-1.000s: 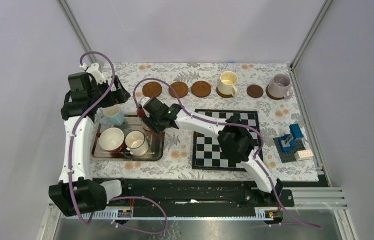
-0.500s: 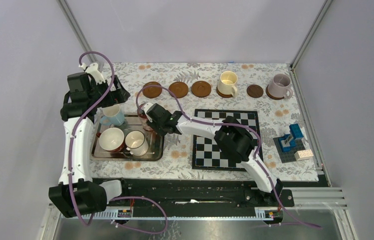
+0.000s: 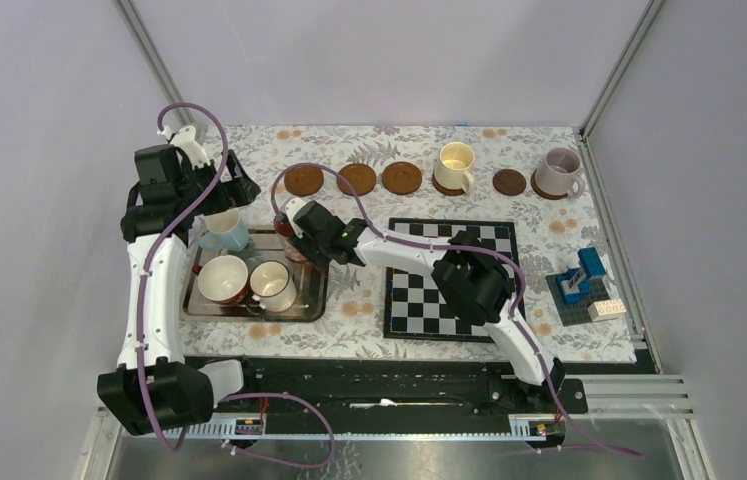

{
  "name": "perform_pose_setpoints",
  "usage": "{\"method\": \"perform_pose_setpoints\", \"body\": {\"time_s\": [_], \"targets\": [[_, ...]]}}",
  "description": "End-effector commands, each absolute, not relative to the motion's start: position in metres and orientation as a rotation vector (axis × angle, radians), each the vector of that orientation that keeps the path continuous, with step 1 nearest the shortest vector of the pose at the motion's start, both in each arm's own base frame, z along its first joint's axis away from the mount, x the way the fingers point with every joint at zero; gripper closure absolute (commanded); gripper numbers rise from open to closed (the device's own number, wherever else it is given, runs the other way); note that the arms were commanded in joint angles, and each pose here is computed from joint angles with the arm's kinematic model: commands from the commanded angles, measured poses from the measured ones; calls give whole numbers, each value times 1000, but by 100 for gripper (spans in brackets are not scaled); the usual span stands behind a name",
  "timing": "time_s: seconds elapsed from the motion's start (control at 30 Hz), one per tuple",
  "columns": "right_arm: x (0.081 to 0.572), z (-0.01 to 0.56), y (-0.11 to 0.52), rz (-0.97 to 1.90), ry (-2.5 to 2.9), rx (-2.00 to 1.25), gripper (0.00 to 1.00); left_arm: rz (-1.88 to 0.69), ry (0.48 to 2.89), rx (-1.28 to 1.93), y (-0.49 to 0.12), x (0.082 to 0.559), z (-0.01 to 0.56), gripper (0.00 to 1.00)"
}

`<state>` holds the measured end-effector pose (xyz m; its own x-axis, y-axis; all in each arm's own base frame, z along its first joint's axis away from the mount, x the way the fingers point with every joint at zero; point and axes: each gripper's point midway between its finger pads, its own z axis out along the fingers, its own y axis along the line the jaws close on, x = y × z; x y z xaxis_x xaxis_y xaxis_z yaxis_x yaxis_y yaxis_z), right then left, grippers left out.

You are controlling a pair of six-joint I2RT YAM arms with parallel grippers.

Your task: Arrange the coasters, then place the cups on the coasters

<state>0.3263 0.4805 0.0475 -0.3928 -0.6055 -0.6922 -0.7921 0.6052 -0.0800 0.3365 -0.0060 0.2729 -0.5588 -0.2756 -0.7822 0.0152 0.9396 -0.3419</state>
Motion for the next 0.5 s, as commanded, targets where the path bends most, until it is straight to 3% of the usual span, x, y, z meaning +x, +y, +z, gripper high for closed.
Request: {"method": "perform_pose_setpoints", "body": {"time_s": [0.0,0.2,0.33,0.47], "targets": [[340,100,491,392,2029,-1034,56,-389,2077,-175,-5,345,285,1],[343,111,490,401,2011,-1014,74,-393,2078,-176,-5,345,283,1],[347,126,487,415,1984,-985,100,-397,2083,-180,-5,346,281,1],[346,139,486,467,1945,-969,100,-402,2090,-184,-5,348,278,1]]}}
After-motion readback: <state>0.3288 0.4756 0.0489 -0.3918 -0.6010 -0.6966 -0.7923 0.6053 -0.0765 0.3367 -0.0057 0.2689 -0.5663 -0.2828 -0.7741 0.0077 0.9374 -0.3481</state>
